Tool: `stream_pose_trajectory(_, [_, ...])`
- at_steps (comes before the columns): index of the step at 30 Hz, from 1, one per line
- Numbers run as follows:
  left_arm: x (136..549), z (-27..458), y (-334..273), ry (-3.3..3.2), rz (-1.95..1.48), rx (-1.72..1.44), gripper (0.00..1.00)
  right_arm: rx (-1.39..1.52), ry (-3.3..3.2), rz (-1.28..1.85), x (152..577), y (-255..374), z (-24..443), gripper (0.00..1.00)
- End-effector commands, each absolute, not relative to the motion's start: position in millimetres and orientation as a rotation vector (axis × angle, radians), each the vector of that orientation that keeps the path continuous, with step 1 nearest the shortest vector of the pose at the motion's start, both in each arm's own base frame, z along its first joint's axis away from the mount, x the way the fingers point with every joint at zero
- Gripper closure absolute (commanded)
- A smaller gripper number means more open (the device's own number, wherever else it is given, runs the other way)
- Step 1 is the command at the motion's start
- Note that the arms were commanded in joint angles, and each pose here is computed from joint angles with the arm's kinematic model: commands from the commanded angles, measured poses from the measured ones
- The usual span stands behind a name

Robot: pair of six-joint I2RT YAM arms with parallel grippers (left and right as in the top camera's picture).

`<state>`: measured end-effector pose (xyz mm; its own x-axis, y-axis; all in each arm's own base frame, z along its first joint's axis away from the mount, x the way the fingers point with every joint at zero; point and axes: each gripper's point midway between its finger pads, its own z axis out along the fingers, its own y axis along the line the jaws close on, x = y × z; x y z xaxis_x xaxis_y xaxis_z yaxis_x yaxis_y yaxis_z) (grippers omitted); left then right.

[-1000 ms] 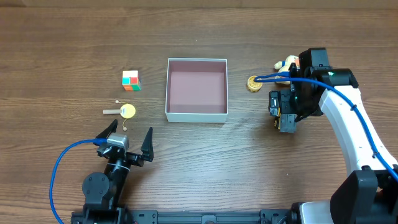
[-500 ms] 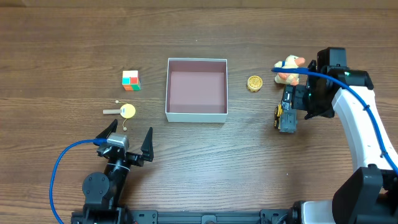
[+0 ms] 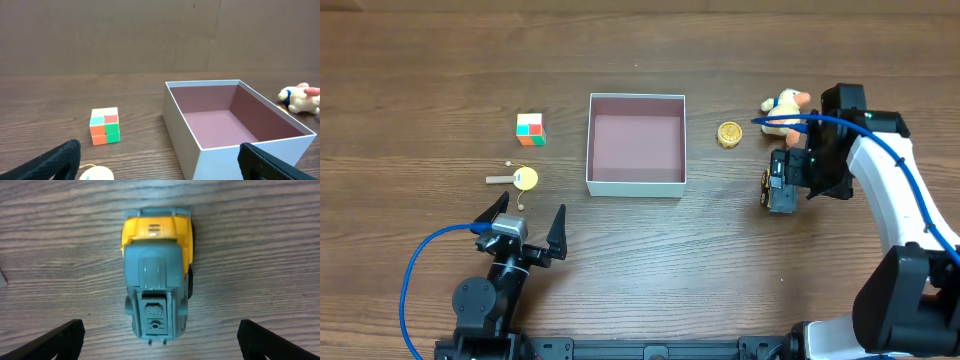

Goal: Pack container
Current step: 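Move the right gripper over the yellow-teal toy truck and grasp it, then lift the truck with the right gripper and carry it over the box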

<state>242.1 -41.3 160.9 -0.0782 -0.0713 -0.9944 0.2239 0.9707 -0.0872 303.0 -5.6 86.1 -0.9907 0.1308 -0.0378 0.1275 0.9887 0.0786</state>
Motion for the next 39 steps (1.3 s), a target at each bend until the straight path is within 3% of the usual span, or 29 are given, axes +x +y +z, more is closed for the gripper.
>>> stream_pose_trajectory(1, [242.0,161.4,-40.6,1.625,-0.237,0.123,0.00,0.168,3.098,0.126,298.5,2.2,69.4,0.00])
stream_pose_trajectory(16, [242.0,161.4,-40.6,1.625,-0.237,0.123,0.00,0.186,3.075,0.064,300.2,-0.8,54.0,0.00])
stream_pose_trajectory(28, [242.0,161.4,-40.6,1.625,-0.238,0.124,0.00,0.191,3.070,0.065,301.7,-0.7,47.9,0.06])
stream_pose_trajectory(39, [242.0,161.4,-40.6,1.625,-0.237,0.123,0.00,0.200,3.168,0.061,297.2,-0.7,14.2,0.07])
